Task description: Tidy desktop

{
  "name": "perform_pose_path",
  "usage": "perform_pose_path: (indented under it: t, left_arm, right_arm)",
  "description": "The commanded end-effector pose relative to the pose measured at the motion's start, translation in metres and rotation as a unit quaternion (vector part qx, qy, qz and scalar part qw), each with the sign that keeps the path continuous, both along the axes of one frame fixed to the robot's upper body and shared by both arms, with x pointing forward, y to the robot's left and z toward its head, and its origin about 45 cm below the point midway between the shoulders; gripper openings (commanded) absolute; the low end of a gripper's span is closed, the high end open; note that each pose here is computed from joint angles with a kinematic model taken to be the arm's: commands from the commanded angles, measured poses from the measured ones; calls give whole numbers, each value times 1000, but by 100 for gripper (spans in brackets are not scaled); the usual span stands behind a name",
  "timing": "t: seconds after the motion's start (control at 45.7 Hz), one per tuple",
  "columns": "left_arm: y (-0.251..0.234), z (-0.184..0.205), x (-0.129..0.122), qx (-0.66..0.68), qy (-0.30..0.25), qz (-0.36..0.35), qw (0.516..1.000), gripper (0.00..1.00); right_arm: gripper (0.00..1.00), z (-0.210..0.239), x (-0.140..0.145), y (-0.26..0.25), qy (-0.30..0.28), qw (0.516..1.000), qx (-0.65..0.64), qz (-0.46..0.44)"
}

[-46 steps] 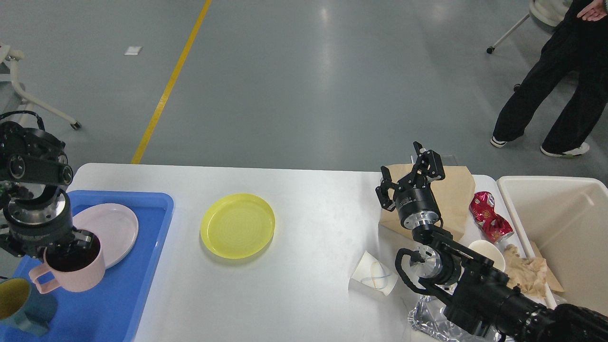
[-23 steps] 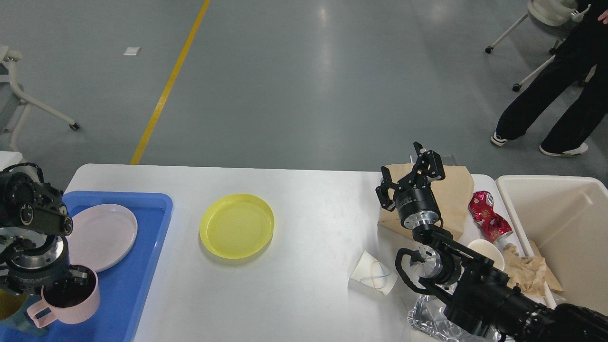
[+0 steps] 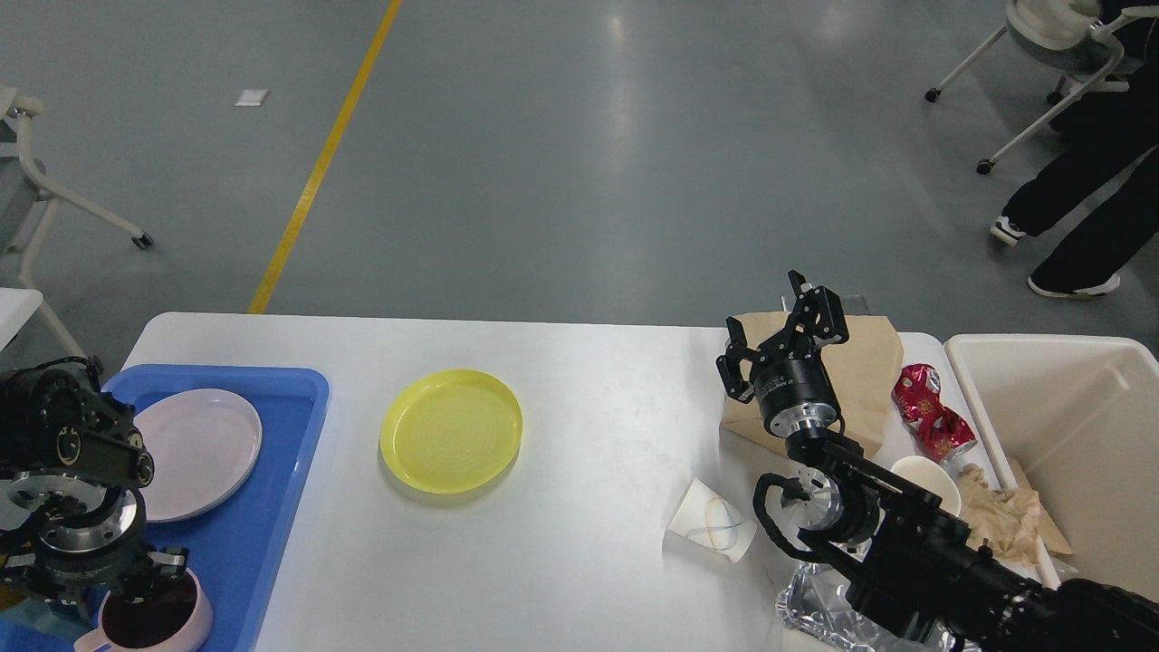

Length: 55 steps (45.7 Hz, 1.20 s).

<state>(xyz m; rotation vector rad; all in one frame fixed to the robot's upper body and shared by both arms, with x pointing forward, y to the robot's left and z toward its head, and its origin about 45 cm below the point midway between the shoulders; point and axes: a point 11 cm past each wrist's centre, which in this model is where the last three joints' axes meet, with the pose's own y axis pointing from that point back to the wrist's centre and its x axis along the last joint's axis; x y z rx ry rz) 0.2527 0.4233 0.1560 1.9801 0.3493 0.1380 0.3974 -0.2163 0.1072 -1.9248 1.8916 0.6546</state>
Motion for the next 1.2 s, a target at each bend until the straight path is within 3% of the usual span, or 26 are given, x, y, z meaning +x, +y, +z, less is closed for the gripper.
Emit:
perform_pose_path:
  t: [0.0, 0.306, 0.437, 0.569, 0.656, 0.743, 0.875, 1.093, 1.181]
  left_arm:
    - [2, 1, 2, -2, -5, 4, 1000, 96]
    - [9, 27, 14, -11, -21, 26, 999, 99]
    - [7, 65, 21, -51, 22, 39, 998, 99]
    - [-4, 127, 44, -94, 41, 29, 994, 99]
    - [-6, 172, 82, -88, -43, 19, 995, 99]
    - [-6, 191, 101, -86, -83, 16, 993, 98]
    - [-31, 181, 110, -96, -72, -6, 993, 98]
    - [-78, 114, 99, -148, 0, 2, 989, 97]
    - [-80, 87, 95, -146, -16, 25, 989, 97]
  right_arm:
    - [100, 0, 0, 0, 0, 1000, 0, 0]
    - [100, 0, 0, 0, 0, 1000, 0, 0]
    - [100, 0, 0, 0, 0, 1000, 0, 0]
    - [100, 0, 0, 0, 0, 1000, 0, 0]
    - [100, 0, 0, 0, 0, 1000, 0, 0]
    - [100, 0, 0, 0, 0, 1000, 0, 0]
    - [100, 0, 0, 0, 0, 1000, 0, 0]
    - [100, 0, 0, 0, 0, 1000, 0, 0]
    - [100, 0, 0, 0, 0, 1000, 0, 0]
